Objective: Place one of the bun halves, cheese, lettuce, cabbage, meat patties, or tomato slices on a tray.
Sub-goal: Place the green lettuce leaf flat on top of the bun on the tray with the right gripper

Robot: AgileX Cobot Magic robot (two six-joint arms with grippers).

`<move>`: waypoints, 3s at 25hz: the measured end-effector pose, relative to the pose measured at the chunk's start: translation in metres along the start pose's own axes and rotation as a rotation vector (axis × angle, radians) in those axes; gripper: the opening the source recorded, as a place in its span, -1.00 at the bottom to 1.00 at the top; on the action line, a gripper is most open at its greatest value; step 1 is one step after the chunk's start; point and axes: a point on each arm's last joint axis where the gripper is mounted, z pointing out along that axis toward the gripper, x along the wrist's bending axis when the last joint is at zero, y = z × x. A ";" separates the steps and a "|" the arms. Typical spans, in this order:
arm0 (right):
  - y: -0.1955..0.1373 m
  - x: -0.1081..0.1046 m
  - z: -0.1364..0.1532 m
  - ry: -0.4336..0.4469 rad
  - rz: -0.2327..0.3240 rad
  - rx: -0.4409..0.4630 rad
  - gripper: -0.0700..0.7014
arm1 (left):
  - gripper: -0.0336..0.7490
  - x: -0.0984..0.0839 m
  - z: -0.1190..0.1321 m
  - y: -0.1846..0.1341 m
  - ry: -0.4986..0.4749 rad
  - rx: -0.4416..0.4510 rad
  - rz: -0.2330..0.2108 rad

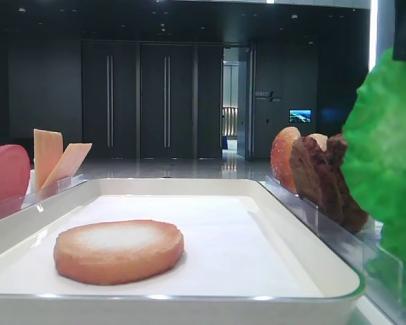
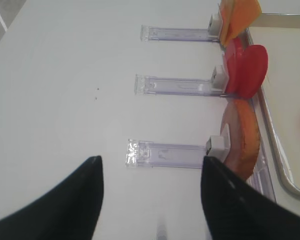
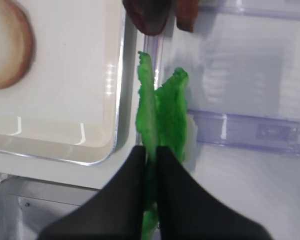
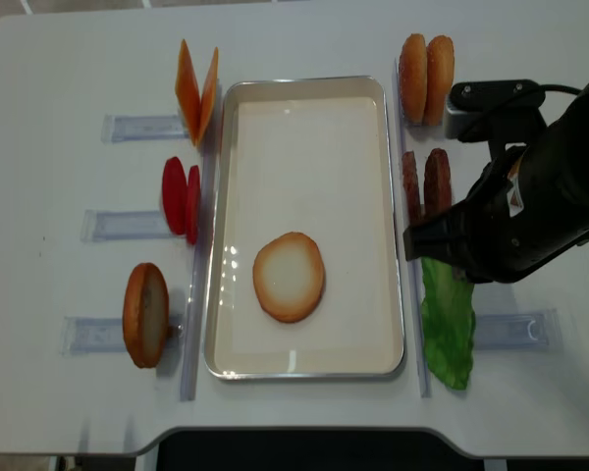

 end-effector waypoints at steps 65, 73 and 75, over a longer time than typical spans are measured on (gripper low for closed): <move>0.064 0.076 0.090 0.860 -0.152 -0.081 -0.75 | 0.29 0.000 0.000 0.000 0.000 -0.001 0.000; 0.067 0.074 0.099 0.872 -0.132 -0.069 -0.75 | 0.29 0.000 0.000 0.000 0.000 -0.001 0.000; 0.067 0.074 0.102 0.874 -0.123 -0.059 -0.75 | 0.29 0.000 0.000 0.000 0.000 -0.001 0.000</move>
